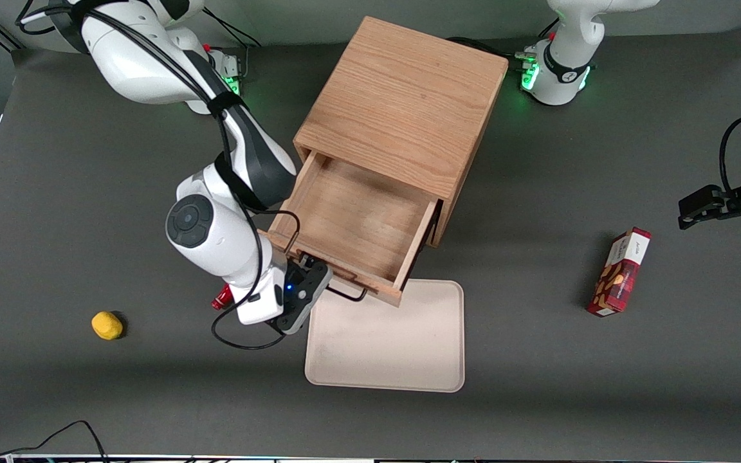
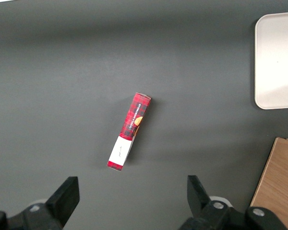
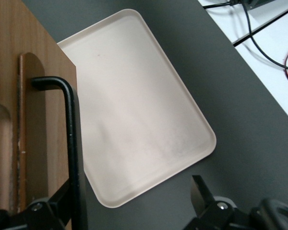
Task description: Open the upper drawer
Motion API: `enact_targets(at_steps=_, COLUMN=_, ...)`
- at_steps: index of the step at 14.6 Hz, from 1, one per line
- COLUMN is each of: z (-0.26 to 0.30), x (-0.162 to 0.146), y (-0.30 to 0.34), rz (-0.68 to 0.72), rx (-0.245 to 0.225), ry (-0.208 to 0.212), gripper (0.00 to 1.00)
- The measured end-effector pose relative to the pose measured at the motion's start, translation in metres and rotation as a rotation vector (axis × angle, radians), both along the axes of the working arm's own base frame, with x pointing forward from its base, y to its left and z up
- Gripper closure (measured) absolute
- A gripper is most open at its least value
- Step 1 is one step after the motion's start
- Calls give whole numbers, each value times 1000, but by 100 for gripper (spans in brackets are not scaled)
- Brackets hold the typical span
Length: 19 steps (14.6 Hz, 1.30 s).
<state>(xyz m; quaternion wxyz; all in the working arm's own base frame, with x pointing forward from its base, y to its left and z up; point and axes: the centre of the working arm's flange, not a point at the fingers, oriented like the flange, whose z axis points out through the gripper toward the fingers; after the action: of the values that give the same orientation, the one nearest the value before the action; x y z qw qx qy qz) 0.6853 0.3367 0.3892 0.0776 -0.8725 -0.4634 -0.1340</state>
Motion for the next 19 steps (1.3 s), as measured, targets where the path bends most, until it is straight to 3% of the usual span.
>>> enact_targets(at_steps=8, z=4, x=16, y=-20, rz=-43, rx=20, ry=-13, gripper=0)
enact_targets(at_steps=16, z=38, x=19, y=-26, rz=-147, rx=142, ry=23, gripper=0)
enact_targets(at_steps=19, z=58, x=10, y=-25, rz=-196, rx=173, ry=87, gripper=0)
